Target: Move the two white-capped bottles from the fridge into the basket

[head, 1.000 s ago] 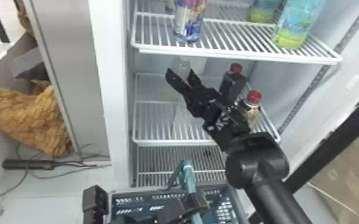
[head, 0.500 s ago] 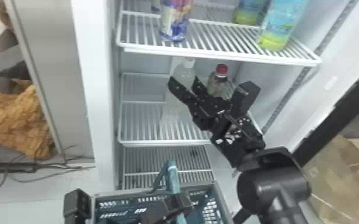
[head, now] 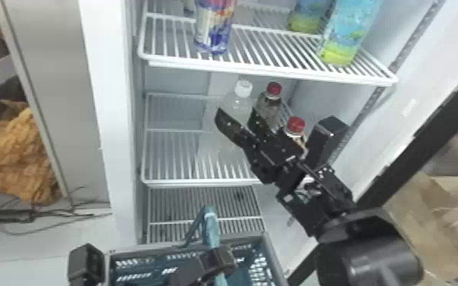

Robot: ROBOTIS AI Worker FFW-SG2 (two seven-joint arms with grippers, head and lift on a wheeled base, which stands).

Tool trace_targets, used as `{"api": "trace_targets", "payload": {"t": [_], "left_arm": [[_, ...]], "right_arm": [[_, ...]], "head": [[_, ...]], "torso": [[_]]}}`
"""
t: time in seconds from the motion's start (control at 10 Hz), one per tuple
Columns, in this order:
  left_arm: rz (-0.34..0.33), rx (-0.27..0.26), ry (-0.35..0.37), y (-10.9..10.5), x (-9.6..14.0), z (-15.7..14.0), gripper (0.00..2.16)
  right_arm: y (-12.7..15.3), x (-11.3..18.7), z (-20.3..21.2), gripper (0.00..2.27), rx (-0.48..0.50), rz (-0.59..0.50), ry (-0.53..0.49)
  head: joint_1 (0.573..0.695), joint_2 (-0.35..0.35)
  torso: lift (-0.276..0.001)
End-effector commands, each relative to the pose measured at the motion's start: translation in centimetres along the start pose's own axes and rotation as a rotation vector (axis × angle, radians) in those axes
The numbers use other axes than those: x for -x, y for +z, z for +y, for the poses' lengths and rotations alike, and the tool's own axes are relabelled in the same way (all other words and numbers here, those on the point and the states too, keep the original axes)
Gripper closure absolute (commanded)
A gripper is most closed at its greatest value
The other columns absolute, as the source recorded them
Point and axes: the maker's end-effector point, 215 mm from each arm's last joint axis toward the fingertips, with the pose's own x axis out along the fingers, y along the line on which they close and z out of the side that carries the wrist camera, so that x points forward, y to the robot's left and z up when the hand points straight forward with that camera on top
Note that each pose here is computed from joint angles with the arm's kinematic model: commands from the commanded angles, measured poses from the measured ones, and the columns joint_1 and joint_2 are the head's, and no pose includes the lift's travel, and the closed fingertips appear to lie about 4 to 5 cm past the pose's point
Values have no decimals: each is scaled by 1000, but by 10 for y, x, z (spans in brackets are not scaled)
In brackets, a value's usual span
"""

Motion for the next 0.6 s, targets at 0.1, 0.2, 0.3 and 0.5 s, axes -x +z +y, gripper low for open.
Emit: {"api": "trace_targets", "payload": {"t": [0.1, 0.2, 0.3, 0.5], "left_arm": [[-1, -1, 2, 1, 1, 0, 1118], [-2, -1, 0, 1, 0, 0, 1119], [-4, -1, 2, 1, 2, 0, 1118], [-5, 1, 4, 0, 3, 1, 1118]], "right_arm": [[2, 23, 7, 868, -12, 9, -2], [7, 35, 12, 868, -12, 9, -7], [12, 47, 15, 868, -14, 6, -12], [21, 67, 28, 868, -20, 5, -11]], "head": [[695, -292], [695, -298], [695, -304], [695, -320]], "torso": [[-260], [-260], [-260], [-260]]}}
